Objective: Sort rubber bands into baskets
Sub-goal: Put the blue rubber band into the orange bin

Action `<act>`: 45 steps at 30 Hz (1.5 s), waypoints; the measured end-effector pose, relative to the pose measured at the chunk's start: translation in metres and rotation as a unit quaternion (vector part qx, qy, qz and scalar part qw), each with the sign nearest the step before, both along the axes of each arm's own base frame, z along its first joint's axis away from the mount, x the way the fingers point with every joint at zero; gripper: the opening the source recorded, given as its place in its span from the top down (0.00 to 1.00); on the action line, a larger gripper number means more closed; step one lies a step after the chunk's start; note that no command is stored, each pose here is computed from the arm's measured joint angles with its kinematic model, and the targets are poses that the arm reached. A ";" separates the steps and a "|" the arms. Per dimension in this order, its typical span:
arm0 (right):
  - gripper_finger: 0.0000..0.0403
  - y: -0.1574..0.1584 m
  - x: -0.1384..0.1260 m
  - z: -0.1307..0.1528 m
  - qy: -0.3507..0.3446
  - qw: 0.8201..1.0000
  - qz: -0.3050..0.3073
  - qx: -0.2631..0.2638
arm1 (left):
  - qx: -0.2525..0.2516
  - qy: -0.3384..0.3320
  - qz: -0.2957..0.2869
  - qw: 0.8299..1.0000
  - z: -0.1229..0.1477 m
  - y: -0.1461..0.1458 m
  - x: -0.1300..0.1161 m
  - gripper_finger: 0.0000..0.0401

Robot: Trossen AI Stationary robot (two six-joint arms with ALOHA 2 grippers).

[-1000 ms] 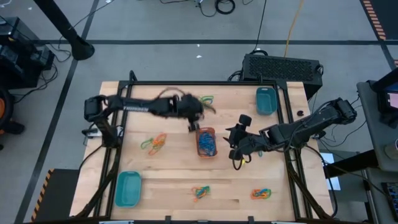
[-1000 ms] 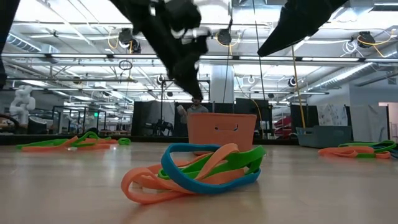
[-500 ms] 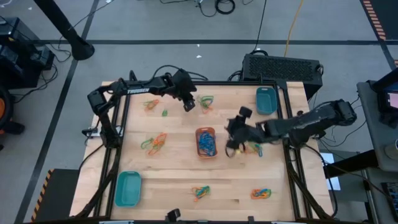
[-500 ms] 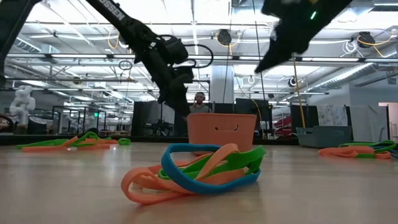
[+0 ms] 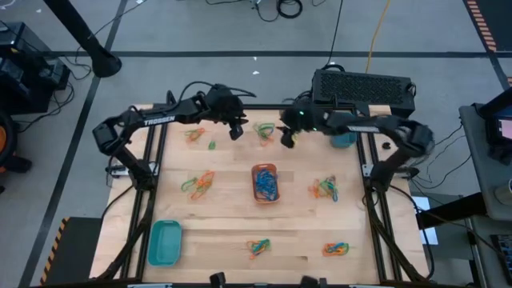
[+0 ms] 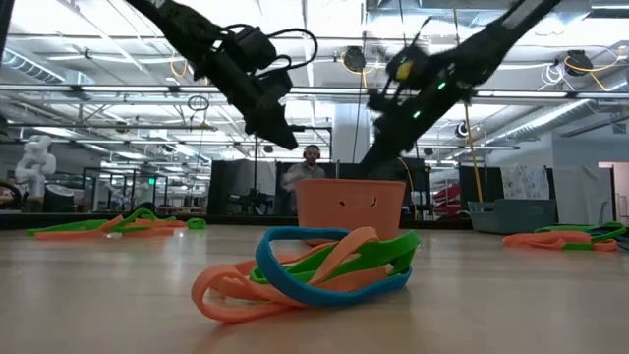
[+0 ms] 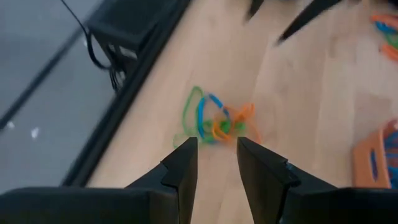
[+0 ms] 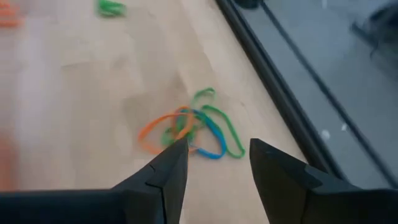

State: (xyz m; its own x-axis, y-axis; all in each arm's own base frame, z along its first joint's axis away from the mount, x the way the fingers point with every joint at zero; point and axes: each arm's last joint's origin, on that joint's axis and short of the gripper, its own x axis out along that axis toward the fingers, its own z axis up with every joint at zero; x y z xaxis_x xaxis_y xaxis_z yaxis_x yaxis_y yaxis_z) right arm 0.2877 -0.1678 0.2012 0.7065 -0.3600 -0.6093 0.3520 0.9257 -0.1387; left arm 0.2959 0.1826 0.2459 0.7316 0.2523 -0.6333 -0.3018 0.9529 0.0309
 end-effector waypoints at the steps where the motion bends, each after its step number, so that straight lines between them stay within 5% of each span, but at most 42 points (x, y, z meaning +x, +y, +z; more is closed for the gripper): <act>1: 0.59 -0.008 0.006 -0.006 0.004 1.000 -0.009 0.009 | 0.010 -0.016 0.000 1.000 -0.002 0.000 0.000 0.70; 10: 0.59 -0.042 0.047 -0.036 0.137 0.988 -0.027 0.059 | 0.033 -0.050 0.023 0.998 -0.020 0.013 -0.012 0.70; 26: 0.69 -0.054 0.062 -0.076 0.151 0.982 -0.063 0.094 | 0.055 -0.100 -0.005 0.993 -0.022 0.016 -0.014 0.70; 31: 0.76 -0.054 0.064 -0.076 0.161 0.980 -0.071 0.089 | 0.055 -0.099 -0.007 0.994 -0.022 0.016 -0.014 0.70; 37: 0.98 -0.054 0.061 -0.068 0.203 0.972 -0.068 0.096 | 0.054 -0.098 -0.006 0.994 -0.022 0.016 -0.014 0.70; 45: 1.00 -0.051 0.062 -0.036 0.198 0.976 -0.072 0.056 | 0.050 -0.087 -0.009 0.995 -0.024 0.015 -0.015 0.70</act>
